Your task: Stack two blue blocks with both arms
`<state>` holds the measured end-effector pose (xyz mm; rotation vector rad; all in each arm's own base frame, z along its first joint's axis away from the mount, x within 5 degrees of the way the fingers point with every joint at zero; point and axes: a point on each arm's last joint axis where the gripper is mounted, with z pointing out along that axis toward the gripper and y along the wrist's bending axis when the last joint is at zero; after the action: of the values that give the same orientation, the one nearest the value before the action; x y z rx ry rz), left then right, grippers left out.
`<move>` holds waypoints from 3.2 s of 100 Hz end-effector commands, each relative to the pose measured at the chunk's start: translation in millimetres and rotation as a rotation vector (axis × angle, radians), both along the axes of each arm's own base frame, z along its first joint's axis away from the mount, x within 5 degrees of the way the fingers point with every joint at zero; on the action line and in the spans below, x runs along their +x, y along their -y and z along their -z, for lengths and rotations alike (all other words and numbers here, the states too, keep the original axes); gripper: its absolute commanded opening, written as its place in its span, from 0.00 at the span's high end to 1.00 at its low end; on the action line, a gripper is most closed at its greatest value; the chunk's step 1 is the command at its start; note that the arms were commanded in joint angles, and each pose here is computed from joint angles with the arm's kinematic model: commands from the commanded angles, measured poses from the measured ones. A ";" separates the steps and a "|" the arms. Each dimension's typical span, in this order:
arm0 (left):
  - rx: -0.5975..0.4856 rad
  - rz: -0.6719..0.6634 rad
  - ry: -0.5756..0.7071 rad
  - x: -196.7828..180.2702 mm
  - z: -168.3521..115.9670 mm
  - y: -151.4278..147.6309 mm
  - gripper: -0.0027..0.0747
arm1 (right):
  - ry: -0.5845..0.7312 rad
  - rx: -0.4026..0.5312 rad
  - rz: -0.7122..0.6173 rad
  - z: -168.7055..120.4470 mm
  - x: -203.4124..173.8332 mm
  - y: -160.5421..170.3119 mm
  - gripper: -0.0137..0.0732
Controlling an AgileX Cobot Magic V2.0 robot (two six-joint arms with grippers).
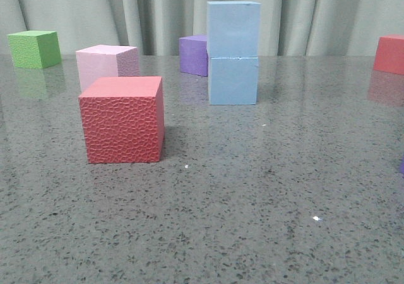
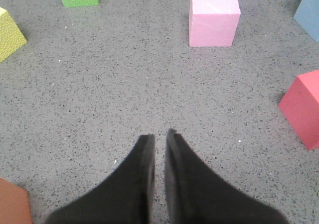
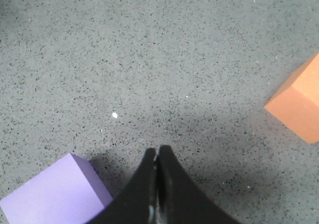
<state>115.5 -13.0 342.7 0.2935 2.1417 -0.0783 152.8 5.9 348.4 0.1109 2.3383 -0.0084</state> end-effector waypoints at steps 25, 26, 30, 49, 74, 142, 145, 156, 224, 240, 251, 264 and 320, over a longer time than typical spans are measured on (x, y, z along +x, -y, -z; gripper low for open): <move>-0.030 -0.017 0.092 2.4 -13.6 0.2 0.99 | 0.096 -0.008 -0.005 -13.3 1.9 1.1 0.98; -0.030 -0.017 0.092 2.4 -13.6 0.2 0.99 | 0.096 -0.008 -0.005 -13.3 1.9 1.1 0.98; -0.030 -0.017 0.092 2.4 -13.6 0.2 0.99 | 0.096 -0.008 -0.005 -13.3 1.9 1.1 0.98; -0.030 -0.017 0.092 2.4 -13.6 0.2 0.99 | 0.096 -0.008 -0.005 -13.3 1.9 1.1 0.98; -0.030 -0.017 0.092 2.4 -13.6 0.2 0.99 | 0.096 -0.008 -0.005 -13.3 1.9 1.1 0.98; -0.016 -0.002 0.411 -3.9 -2.8 4.6 0.99 | 0.096 -0.008 -0.005 -13.3 1.9 1.1 0.98; -0.017 -0.010 0.450 -5.8 1.7 3.9 0.99 | 0.096 -0.008 -0.005 -13.3 1.9 1.1 0.98; -0.025 -0.030 0.517 -16.5 28.8 1.7 0.99 | 0.096 -0.008 -0.005 -13.3 1.9 1.1 0.98; -0.039 -0.064 0.649 -59.2 123.7 -6.3 0.99 | 0.096 -0.008 -0.005 -13.3 1.9 1.1 0.98; -0.041 -0.078 0.677 -62.3 131.5 -7.4 0.99 | 0.096 -0.008 -0.005 -13.3 1.9 1.1 0.98; -0.049 -0.110 0.680 -61.7 135.3 -8.8 0.99 | 0.095 -0.008 -0.005 -13.3 1.8 1.2 0.98; -0.054 -0.137 0.673 -61.1 138.1 -10.1 0.99 | 0.094 -0.009 -0.005 -13.2 1.7 1.2 0.98; -0.056 -0.138 0.698 -60.8 139.0 -10.1 0.99 | 0.094 -0.009 -0.005 -13.2 1.7 1.2 0.98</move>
<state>56.1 -2.8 207.9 0.1287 1.5351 0.0508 152.9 5.9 348.5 0.1106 2.3361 -0.0079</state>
